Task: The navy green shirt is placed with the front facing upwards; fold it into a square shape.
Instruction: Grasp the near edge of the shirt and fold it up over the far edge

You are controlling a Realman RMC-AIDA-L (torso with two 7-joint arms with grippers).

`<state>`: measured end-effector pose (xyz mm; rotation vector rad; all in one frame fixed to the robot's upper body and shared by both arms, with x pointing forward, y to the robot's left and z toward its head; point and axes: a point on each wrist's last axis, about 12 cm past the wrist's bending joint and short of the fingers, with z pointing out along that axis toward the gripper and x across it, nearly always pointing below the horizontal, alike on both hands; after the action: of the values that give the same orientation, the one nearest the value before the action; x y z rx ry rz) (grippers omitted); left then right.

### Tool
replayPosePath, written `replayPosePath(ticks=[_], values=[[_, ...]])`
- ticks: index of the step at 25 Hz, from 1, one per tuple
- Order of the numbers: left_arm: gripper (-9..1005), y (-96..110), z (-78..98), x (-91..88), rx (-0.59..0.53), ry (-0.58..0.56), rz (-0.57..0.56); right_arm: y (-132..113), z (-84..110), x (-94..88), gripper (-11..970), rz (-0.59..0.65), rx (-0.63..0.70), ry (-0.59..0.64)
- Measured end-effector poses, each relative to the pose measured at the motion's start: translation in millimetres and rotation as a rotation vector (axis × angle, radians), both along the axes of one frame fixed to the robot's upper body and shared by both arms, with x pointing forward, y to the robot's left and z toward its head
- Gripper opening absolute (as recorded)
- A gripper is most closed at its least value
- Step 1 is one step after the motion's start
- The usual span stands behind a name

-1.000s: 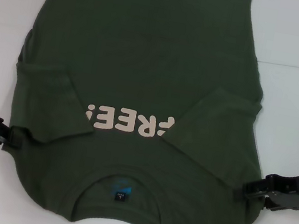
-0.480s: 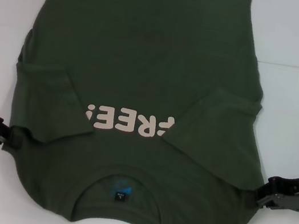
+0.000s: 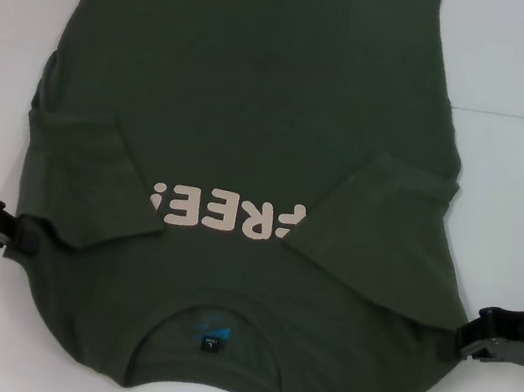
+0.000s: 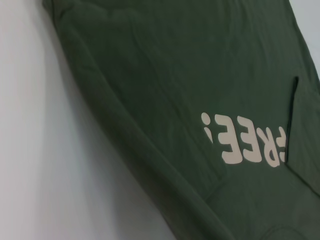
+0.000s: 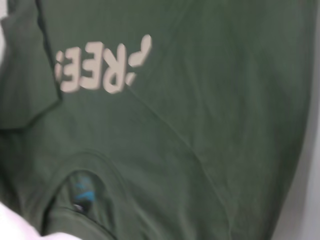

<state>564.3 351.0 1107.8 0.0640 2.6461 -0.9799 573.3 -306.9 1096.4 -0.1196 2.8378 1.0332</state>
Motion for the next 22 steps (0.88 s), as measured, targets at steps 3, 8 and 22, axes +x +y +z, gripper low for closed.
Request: replayPosePath(ticks=[3,8,22], values=[[79,3,-0.2,-2.3,-0.016,-0.006,0.006,-9,5.3,-5.8,47,-0.001,0.091,-0.050],[81,10,-0.1,-8.9,-0.048,-0.007,0.011,-22,9.2,-14.3,49,0.002,0.164,-0.103],[86,20,3.8,-43.7,-0.219,0.031,-0.065,-41,8.4,-56.6,54,0.129,0.341,-0.165]])
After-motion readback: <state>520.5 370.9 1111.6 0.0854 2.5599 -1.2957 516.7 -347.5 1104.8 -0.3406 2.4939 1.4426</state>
